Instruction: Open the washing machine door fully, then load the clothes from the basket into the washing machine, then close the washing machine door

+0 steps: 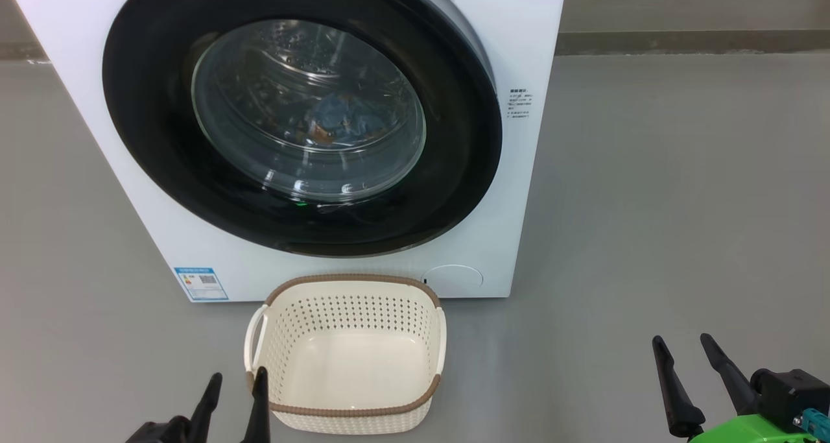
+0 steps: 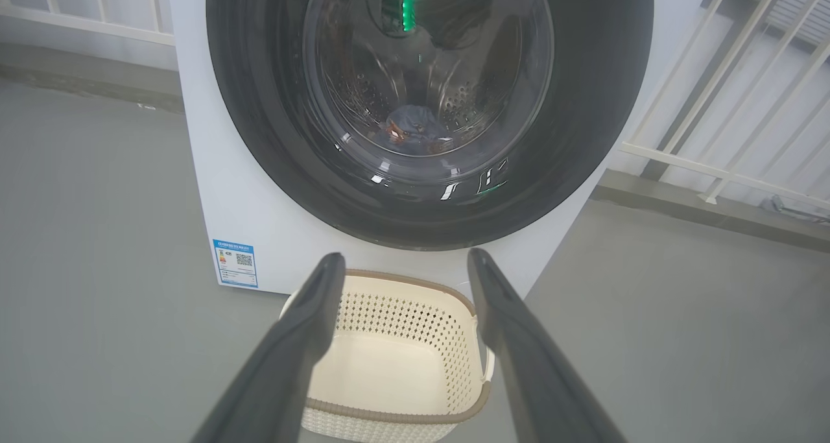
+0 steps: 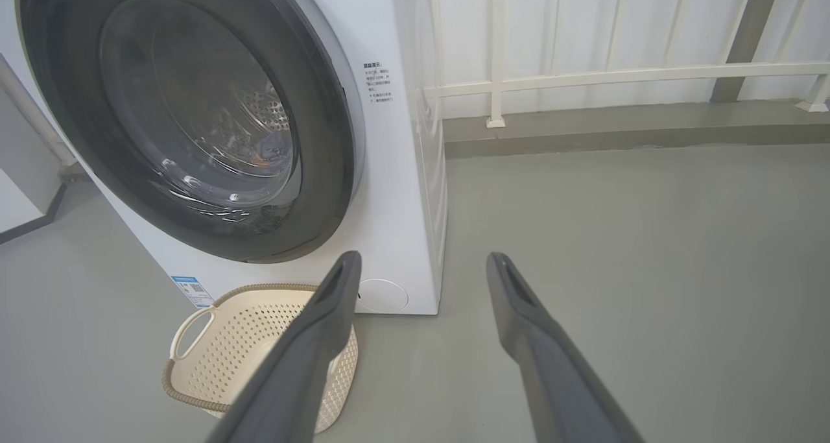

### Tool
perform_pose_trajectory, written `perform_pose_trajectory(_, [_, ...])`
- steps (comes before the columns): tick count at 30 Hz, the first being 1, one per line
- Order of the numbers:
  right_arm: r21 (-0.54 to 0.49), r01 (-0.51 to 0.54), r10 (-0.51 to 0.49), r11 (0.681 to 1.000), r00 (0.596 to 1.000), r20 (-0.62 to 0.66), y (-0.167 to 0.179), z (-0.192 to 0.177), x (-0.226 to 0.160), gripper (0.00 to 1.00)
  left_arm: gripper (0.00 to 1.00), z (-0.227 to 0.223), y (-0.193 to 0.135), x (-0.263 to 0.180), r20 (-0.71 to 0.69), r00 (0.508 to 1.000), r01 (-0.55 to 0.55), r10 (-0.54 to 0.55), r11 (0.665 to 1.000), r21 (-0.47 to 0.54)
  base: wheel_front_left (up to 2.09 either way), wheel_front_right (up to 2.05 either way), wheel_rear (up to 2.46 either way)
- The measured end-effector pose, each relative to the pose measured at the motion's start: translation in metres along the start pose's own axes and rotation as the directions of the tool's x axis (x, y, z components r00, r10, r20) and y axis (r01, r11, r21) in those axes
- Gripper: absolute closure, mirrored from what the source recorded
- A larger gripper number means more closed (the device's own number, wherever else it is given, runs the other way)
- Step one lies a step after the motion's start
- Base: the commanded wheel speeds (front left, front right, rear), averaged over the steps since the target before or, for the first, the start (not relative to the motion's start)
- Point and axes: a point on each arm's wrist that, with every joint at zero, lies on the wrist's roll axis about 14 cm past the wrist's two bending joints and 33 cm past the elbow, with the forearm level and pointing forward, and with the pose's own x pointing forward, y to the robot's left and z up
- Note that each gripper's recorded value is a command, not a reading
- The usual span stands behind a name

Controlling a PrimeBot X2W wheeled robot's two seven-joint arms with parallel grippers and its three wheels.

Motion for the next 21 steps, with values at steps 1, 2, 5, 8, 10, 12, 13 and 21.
perform_pose_trajectory(1, [0.000, 0.001, -0.001, 1.000, 1.000, -0.003, 0.0003, -0.0001, -0.0002, 0.00, 0.00, -0.0004, -0.0002, 0.0001, -0.001, 1.000, 0.001, -0.001, 1.000, 0.000, 0.00, 0.00, 0.00])
perform_pose_trajectory(2, [0.003, 0.001, -0.001, 1.000, 1.000, -0.005, 0.0007, -0.0005, -0.0004, 0.00, 0.00, -0.0007, -0.0005, 0.0002, -0.002, 1.000, 0.002, -0.002, 1.000, 0.001, 0.00, 0.00, 0.00])
perform_pose_trajectory(5, [0.006, 0.002, -0.002, 1.000, 1.000, -0.008, 0.0013, -0.0011, -0.0007, 0.00, 0.00, -0.0012, -0.0011, 0.0003, -0.004, 1.000, 0.004, -0.004, 1.000, 0.002, 0.00, 0.00, 0.00])
perform_pose_trajectory(8, [0.006, 0.004, -0.004, 1.000, 1.000, -0.013, 0.0008, -0.0020, -0.0010, 0.00, 0.00, -0.0017, -0.0018, 0.0007, -0.007, 1.000, 0.007, -0.007, 1.000, 0.004, 0.00, 0.00, 0.00])
perform_pose_trajectory(10, [0.007, 0.005, -0.005, 1.000, 1.000, -0.014, 0.0005, -0.0022, -0.0013, 0.00, 0.00, -0.0022, -0.0019, 0.0011, -0.008, 1.000, 0.007, -0.007, 1.000, 0.003, 0.00, 0.00, 0.00])
perform_pose_trajectory(12, [0.008, 0.005, -0.005, 1.000, 1.000, -0.014, 0.0006, -0.0025, -0.0014, 0.00, 0.00, -0.0025, -0.0021, 0.0015, -0.010, 1.000, 0.006, -0.006, 1.000, 0.002, 0.00, 0.00, 0.00])
perform_pose_trajectory(13, [0.008, 0.005, -0.005, 1.000, 1.000, -0.014, 0.0007, -0.0027, -0.0016, 0.00, 0.00, -0.0025, -0.0021, 0.0016, -0.010, 1.000, 0.006, -0.006, 1.000, 0.002, 0.00, 0.00, 0.00])
perform_pose_trajectory(21, [0.010, 0.001, -0.001, 1.000, 1.000, -0.019, 0.0025, -0.0040, -0.0012, 0.00, 0.00, -0.0034, -0.0027, 0.0013, -0.012, 1.000, 0.006, -0.006, 1.000, 0.001, 0.00, 0.00, 0.00])
